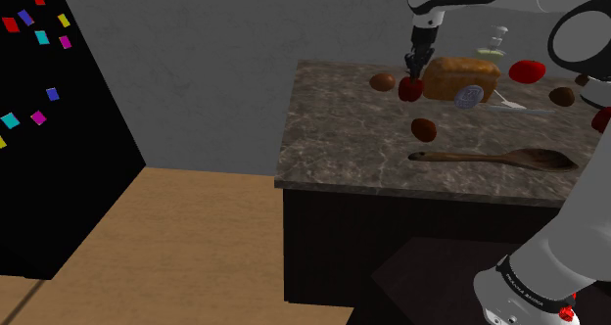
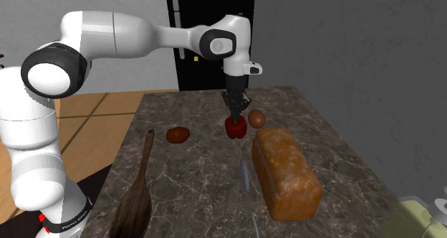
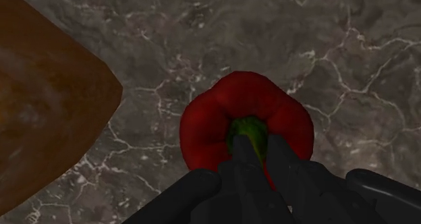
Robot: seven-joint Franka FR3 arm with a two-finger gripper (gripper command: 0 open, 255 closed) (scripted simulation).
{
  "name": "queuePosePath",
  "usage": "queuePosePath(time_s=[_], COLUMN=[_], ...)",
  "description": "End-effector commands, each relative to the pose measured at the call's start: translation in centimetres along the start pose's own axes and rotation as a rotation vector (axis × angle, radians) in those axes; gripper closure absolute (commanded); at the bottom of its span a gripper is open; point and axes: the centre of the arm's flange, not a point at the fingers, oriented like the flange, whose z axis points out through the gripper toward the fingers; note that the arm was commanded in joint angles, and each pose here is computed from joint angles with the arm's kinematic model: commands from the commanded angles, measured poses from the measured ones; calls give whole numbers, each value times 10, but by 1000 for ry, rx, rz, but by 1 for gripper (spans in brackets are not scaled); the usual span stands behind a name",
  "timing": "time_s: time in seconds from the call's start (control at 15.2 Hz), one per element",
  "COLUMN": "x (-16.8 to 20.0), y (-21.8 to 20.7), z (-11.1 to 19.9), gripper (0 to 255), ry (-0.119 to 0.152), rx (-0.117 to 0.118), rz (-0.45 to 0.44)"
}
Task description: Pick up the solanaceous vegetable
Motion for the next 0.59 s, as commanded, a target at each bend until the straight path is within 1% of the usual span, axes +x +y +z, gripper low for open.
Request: queuePosePath(time_s=[0.0, 0.53], x=[-1, -5], y=[0, 4], z=[-11, -53], gripper=[255, 255], ry=[0, 0], rx=[0, 0], rz=[0, 0])
